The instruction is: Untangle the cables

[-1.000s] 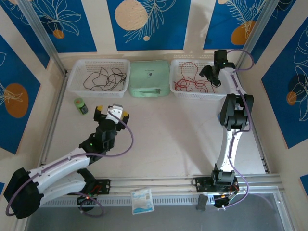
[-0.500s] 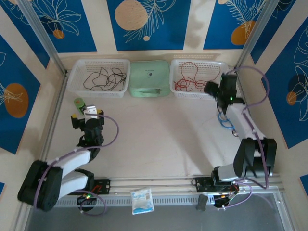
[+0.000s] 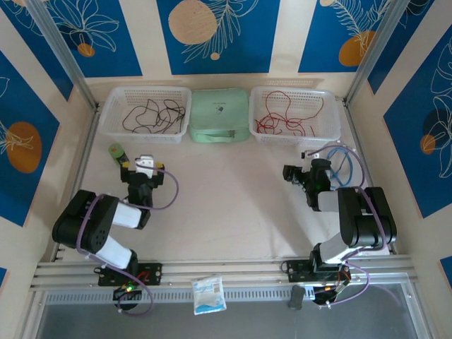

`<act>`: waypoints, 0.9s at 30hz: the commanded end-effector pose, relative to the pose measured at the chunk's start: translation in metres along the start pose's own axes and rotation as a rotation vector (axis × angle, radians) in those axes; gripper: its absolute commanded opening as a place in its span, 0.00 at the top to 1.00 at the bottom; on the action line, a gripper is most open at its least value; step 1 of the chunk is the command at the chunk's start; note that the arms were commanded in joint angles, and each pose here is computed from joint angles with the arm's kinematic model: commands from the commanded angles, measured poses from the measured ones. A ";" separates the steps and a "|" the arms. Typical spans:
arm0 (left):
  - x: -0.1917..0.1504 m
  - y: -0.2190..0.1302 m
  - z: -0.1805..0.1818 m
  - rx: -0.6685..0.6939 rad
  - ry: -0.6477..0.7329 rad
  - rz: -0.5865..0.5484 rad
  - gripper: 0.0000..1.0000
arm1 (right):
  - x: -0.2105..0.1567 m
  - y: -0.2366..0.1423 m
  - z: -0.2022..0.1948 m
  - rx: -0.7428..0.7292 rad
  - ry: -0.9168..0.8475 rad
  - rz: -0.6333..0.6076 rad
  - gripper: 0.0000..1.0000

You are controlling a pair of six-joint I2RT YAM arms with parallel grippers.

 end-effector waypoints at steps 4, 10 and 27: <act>0.000 0.016 -0.003 -0.167 -0.113 0.004 0.00 | 0.033 -0.025 0.010 0.049 -0.071 -0.296 0.08; -0.003 0.022 0.004 -0.111 -0.134 0.047 0.00 | 0.040 -0.013 0.000 -0.033 -0.029 -0.256 0.01; -0.003 0.026 0.003 -0.114 -0.126 0.072 0.00 | 0.043 -0.004 -0.002 -0.095 -0.021 -0.209 0.01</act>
Point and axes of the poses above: each hand's point on the last joint's axis, 136 mm out from that joint toward the fingers, its own y axis out along the fingers, its own z axis along the line the jaws close on, x = y × z, the point moved 4 cm from there along -y, back along the fingers, and after that the axes turned 3 degrees about y, right-handed, at the moved point
